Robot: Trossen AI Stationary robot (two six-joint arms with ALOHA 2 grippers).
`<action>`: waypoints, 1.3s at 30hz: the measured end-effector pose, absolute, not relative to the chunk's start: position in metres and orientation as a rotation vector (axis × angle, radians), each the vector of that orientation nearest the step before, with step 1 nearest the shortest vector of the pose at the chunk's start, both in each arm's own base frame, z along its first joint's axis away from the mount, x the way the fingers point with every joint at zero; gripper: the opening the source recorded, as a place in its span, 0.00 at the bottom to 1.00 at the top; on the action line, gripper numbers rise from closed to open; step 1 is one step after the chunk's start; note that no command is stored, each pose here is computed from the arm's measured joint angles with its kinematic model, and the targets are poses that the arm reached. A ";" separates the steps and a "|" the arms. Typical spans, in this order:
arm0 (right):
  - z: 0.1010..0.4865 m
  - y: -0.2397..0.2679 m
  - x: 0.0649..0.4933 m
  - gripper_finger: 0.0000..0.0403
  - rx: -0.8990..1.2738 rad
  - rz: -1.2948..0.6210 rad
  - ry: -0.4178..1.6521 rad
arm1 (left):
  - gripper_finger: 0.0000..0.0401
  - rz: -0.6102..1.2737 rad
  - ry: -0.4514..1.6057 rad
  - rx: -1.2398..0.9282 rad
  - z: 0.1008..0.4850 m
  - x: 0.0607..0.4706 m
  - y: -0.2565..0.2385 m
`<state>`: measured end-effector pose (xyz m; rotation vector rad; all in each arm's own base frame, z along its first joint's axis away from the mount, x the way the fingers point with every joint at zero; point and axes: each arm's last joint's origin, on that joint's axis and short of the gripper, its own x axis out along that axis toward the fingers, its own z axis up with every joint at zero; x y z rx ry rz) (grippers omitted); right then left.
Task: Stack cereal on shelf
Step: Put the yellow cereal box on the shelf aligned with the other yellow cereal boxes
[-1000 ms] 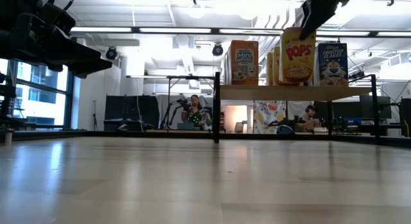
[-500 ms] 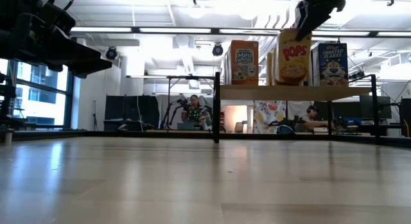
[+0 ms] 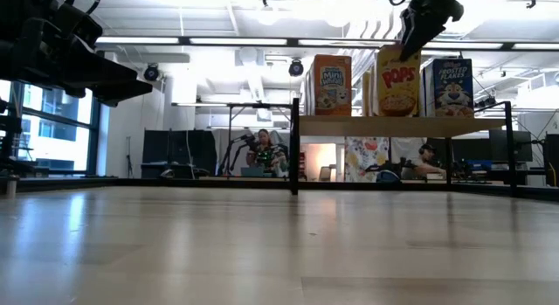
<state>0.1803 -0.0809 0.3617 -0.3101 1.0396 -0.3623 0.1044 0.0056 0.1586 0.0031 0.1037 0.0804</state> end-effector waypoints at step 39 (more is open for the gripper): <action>0.358 -0.089 0.184 0.47 -0.318 -0.414 1.078 | 0.62 0.081 0.103 0.003 0.159 0.104 0.006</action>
